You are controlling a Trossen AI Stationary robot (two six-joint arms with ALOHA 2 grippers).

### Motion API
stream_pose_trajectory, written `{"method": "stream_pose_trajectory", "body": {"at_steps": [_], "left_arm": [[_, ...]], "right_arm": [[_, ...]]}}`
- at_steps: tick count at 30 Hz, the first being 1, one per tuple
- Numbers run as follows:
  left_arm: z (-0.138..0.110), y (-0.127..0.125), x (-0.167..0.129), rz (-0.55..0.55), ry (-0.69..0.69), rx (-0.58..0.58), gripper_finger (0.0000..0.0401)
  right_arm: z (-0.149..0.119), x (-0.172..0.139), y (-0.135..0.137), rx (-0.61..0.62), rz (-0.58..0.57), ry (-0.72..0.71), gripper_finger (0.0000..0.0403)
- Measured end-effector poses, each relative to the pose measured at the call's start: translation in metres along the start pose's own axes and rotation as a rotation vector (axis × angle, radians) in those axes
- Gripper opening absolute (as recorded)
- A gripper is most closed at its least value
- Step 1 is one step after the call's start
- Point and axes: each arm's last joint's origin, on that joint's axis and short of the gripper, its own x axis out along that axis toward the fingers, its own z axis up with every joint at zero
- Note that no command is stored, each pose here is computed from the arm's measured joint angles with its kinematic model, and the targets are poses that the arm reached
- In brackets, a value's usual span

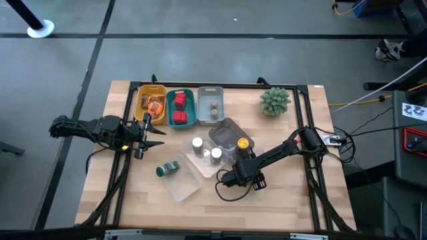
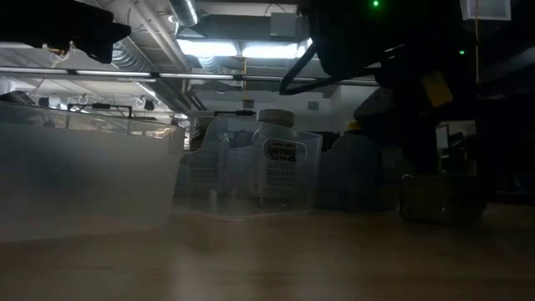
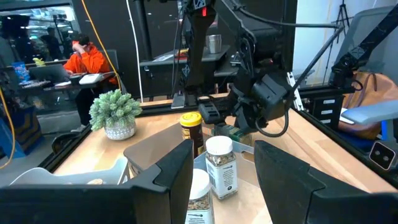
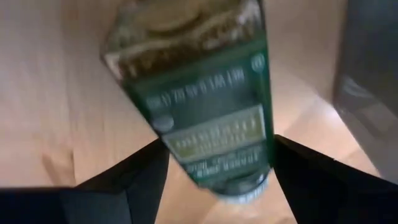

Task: Sort spices by type
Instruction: Put the green seasoning bottle into the bottom transparent bin

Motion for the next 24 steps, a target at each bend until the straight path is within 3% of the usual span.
{"method": "stream_pose_trajectory", "body": {"at_steps": [11, 19, 24], "left_arm": [[0.0000, 0.0000, 0.0000, 0.000, 0.000, -0.003, 0.0155], [0.0001, 0.0000, 0.0000, 0.001, -0.001, -0.004, 0.0155], [0.0001, 0.0000, 0.0000, 0.000, -0.002, -0.004, 0.0155]], "right_arm": [[0.0029, 0.0095, 0.0053, 0.083, 0.131, -0.021, 0.0274], [0.0021, 0.0094, 0.0073, 0.111, 0.203, -0.001, 0.0203], [0.0020, 0.0063, 0.0066, 0.121, 0.198, 0.009, 0.0200]]}}
